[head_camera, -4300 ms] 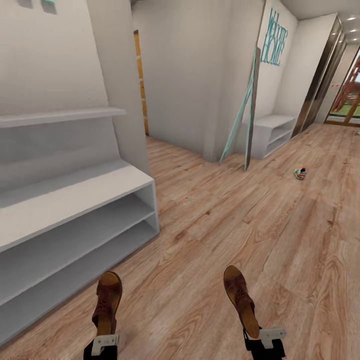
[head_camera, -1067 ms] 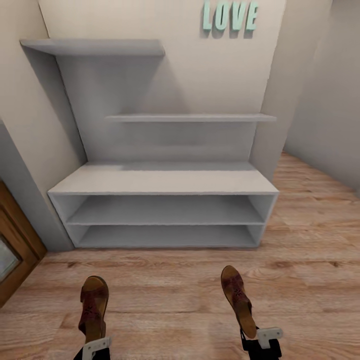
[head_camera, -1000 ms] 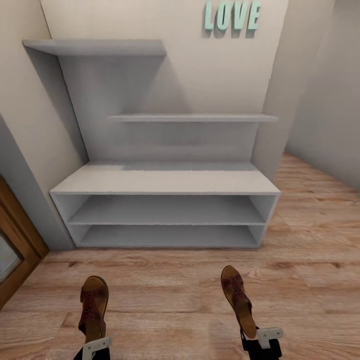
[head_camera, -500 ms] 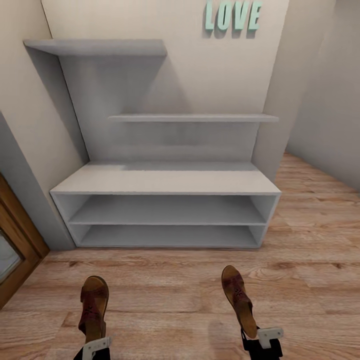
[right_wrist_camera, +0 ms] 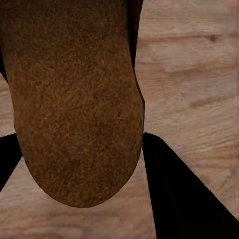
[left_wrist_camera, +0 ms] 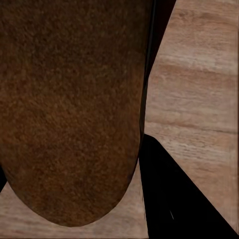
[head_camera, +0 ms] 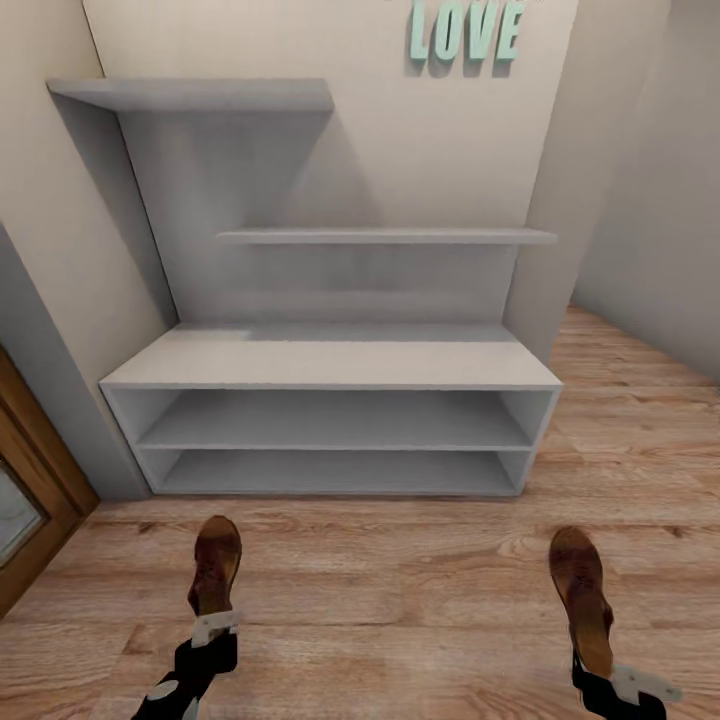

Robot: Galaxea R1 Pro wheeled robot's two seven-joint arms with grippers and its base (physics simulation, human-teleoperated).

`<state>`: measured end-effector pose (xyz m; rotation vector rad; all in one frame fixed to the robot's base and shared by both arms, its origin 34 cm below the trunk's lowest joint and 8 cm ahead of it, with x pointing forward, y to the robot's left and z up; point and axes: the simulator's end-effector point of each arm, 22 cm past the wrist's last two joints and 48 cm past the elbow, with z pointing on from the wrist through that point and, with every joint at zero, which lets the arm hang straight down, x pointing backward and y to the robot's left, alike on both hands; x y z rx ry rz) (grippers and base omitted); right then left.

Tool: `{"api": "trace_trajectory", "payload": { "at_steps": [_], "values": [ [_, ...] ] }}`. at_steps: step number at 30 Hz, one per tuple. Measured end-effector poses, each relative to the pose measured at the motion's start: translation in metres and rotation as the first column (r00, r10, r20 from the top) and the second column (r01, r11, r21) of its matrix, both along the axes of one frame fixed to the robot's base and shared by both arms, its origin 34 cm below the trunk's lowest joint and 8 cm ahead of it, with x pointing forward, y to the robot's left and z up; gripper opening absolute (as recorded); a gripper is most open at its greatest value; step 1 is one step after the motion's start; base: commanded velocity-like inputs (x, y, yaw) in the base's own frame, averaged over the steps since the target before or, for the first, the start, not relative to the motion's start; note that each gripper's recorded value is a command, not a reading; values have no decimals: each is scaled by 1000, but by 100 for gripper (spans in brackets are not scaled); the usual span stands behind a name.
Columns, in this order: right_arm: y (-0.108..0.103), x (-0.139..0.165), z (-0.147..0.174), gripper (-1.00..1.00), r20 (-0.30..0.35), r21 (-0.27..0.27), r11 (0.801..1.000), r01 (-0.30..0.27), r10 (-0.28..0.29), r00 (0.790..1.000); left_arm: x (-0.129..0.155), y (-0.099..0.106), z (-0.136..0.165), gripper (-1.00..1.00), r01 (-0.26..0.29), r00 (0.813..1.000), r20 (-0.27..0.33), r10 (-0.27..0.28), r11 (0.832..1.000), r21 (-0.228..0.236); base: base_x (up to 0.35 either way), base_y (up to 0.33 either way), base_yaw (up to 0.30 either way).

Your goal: Pick up the two gym shoes and the two sandals from the corridor floor and place them onto the hallstand (shoe rack) in the corridor, making sure they are on the rack and not on the floor. Arrange them so the two gym shoes are next to each other and the two sandals are next to each other.

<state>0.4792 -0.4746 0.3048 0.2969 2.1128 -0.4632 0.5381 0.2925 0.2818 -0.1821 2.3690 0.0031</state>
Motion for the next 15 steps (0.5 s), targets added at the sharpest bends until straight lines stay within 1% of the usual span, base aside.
{"api": "trace_trajectory", "payload": {
  "at_steps": [1, 2, 3, 4, 5, 8, 9, 13, 15],
  "values": [
    [-1, 3, 1, -100, -20, -27, 998, -53, 53, 998, 13, -3, 4, -100, 13, 1000, -21, -13, 1000, -3, 0, 0, 0],
    [-18, -2, 5, -100, -2, -23, 1000, 10, -10, 1000, 37, -5, 17, -100, 22, 1000, -21, -22, 1000, -3, 0, 0, 0],
    [-25, -4, 7, -100, 4, -23, 999, 30, -30, 1000, 44, -6, 20, -100, 26, 999, -27, -26, 1000, -2, 0, 0, 0],
    [-29, -3, 9, -100, -2, -36, 999, 16, -16, 1000, 58, -8, 28, -100, 35, 999, -36, -35, 999, -3, 0, 0, 0],
    [-34, -4, 10, -100, 2, -36, 999, 30, -30, 1000, 66, -9, 33, -100, 39, 998, -39, -39, 999, -3, 0, 0, 0],
    [-42, -6, 12, -100, 2, -44, 998, 41, -41, 999, 90, -14, 49, -100, 51, 997, -62, -52, 999, -6, 0, 0, 0],
    [-43, -6, 12, -100, 0, -45, 998, 39, -39, 999, 96, -15, 53, -100, 54, 996, -68, -54, 999, -8, 0, 0, 0],
    [-47, -10, 9, -100, -22, -42, 998, 50, -51, 998, 136, -20, 86, -100, 61, 993, -103, -63, 998, -22, 0, 0, 0],
    [-48, -10, 9, -100, -26, -42, 998, 50, -51, 998, 147, -23, 97, -100, 63, 991, -120, -66, 998, -31, 0, 0, 0]
  ]
}}
